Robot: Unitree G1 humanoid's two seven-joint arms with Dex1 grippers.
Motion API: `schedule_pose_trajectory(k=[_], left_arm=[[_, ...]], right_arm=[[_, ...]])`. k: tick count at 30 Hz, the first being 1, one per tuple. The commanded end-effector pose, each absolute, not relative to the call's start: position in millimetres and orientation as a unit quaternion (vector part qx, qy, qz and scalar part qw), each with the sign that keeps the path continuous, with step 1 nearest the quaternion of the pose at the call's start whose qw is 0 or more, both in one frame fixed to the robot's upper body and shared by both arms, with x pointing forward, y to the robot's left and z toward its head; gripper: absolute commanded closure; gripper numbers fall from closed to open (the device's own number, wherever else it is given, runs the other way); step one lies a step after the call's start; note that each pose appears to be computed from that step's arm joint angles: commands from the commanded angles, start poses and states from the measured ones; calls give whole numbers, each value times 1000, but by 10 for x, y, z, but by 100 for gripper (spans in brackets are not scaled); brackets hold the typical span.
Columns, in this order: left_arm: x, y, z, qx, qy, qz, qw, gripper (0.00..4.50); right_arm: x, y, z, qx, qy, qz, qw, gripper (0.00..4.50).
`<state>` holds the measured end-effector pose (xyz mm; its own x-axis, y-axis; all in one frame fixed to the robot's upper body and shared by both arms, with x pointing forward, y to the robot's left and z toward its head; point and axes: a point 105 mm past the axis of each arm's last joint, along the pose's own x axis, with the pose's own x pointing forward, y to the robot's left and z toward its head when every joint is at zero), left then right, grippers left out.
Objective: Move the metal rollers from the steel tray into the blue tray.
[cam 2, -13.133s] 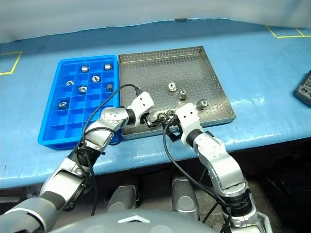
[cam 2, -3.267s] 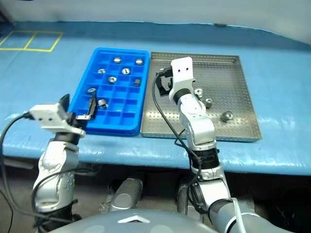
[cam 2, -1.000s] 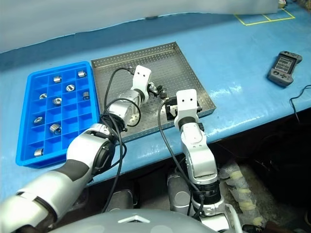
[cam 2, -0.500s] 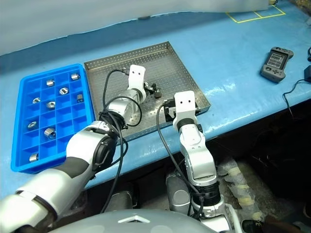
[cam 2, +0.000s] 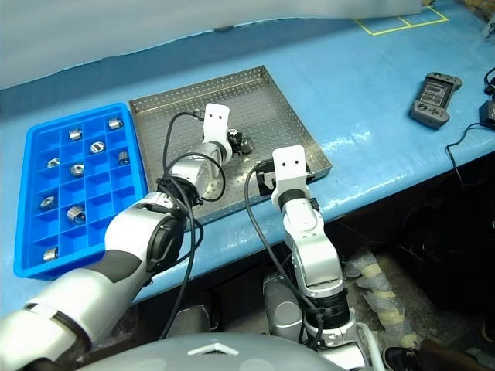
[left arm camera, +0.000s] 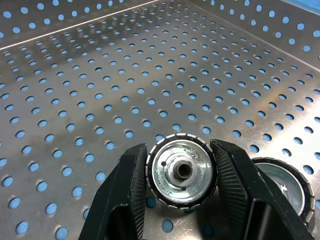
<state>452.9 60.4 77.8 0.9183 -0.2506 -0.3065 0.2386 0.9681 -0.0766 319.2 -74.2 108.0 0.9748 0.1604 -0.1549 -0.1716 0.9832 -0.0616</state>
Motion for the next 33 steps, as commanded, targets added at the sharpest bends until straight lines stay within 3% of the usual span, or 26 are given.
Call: schedule_pose_trajectory(k=[1,8,21,27,33], left_arm=[[4591,656,1174,-66,67,-141,986,279],[4249,948,1504,-127,-31,-121,984,279],[3504,1404,1653,-182,-87,-63,977,279],[3293,1531,1685,-241,-114,-39,963,279],[3234,1566,1707,-324,-128,-12,937,279]], right_arm=[[3185,-658,1214,-28,52,97,994,0],[3204,-559,1191,-29,59,120,991,0],[3321,-417,1394,-7,26,154,988,0],[3366,-407,1611,44,-4,155,987,0],[3354,-275,1849,230,-8,196,953,0]])
